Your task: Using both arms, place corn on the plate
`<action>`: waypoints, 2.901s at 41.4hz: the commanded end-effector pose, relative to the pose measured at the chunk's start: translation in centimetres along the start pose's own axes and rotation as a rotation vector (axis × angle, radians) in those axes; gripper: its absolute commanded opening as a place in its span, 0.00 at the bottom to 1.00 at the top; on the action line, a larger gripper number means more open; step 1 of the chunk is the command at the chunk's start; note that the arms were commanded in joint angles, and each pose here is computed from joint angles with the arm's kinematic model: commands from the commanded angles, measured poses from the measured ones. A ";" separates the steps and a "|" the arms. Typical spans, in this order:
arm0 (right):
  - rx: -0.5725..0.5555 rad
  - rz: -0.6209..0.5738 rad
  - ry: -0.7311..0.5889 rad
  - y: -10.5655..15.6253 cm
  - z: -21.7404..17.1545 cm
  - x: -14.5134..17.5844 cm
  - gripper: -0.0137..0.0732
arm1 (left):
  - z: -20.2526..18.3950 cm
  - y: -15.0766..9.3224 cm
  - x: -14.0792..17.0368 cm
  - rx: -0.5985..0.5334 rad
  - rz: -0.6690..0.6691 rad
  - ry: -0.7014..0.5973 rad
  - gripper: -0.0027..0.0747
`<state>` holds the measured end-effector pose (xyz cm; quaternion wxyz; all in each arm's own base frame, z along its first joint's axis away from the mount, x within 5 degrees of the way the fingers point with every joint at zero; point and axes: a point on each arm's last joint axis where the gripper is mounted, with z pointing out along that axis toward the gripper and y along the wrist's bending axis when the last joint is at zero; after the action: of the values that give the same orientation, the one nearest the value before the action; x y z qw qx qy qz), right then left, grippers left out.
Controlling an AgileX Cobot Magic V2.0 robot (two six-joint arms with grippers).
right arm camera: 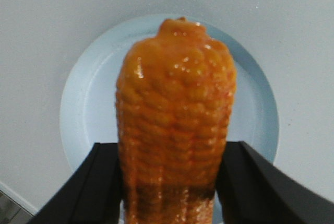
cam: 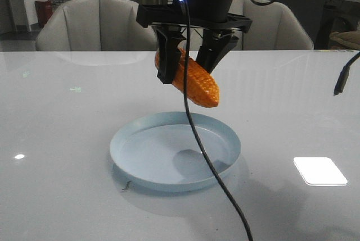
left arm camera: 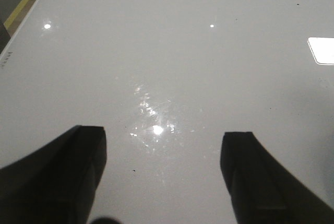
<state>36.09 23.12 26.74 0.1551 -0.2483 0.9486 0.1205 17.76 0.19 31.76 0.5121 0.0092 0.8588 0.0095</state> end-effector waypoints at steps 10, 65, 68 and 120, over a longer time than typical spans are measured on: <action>-0.016 -0.008 -0.073 0.4 -2.0 -0.8 0.76 | -0.7 0.0 -1.7 0.004 -0.029 -0.119 0.71; 0.360 0.279 -0.515 -8.9 -27.5 9.6 0.33 | -0.7 0.0 -1.7 0.004 -0.029 -0.119 0.71; 0.410 0.332 -0.520 -9.6 -28.2 12.2 0.33 | -0.7 0.0 -1.7 0.004 -0.029 -0.119 0.71; 0.324 0.295 -0.606 -4.0 -21.4 26.9 0.22 | -0.7 0.0 -1.7 0.004 -0.029 -0.119 0.71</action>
<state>10.49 1.62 35.13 0.4056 -0.0348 0.9115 0.0595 17.76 0.15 31.76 0.5122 0.0052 0.8588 0.0041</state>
